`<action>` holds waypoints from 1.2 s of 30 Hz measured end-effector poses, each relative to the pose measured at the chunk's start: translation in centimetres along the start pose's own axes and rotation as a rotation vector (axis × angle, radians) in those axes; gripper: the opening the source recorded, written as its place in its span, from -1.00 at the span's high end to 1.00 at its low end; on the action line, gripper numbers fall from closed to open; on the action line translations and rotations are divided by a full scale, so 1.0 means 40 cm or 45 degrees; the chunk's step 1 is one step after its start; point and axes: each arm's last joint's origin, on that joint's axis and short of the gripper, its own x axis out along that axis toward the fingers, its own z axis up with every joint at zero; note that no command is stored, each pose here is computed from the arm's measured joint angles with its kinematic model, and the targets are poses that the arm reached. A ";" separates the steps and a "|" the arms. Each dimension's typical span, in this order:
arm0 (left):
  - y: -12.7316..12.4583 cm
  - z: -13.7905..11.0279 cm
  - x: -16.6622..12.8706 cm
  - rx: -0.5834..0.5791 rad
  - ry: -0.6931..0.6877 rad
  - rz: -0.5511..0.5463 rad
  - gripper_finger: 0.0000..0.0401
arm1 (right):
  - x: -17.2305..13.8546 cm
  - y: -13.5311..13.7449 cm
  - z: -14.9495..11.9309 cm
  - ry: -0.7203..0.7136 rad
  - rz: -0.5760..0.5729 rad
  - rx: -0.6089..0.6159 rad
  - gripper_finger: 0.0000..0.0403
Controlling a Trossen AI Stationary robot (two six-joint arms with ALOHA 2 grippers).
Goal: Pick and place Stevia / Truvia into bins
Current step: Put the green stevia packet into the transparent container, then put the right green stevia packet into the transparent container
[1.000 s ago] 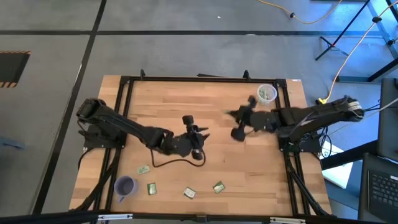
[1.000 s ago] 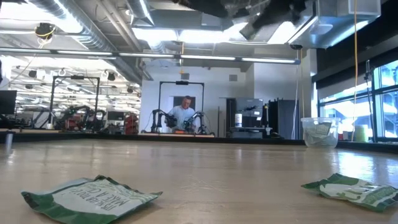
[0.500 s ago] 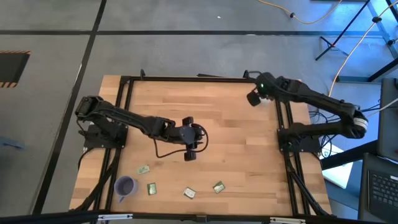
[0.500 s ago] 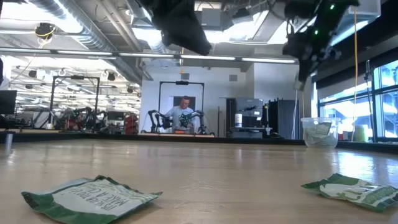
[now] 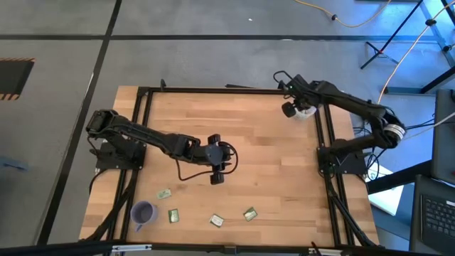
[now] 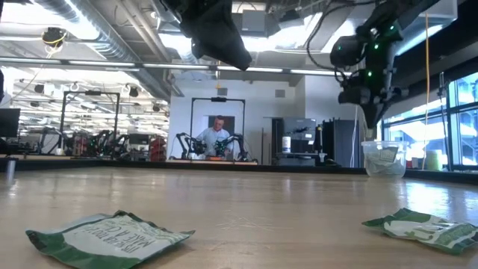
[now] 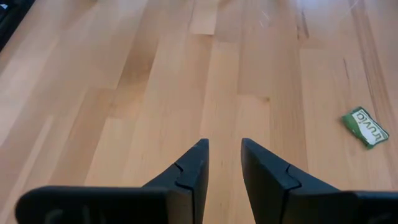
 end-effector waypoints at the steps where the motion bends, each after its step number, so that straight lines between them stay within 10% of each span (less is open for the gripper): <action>1: 0.000 0.000 0.000 0.000 0.000 0.000 0.56 | 0.008 0.001 0.001 0.021 -0.008 -0.003 0.97; 20: 0.000 0.000 0.000 0.001 0.000 0.000 0.56 | 0.057 0.010 0.008 0.121 -0.044 -0.021 0.94; 36: -0.002 0.000 -0.001 -0.025 0.002 -0.002 0.56 | 0.027 -0.010 0.000 0.054 -0.178 -0.027 0.40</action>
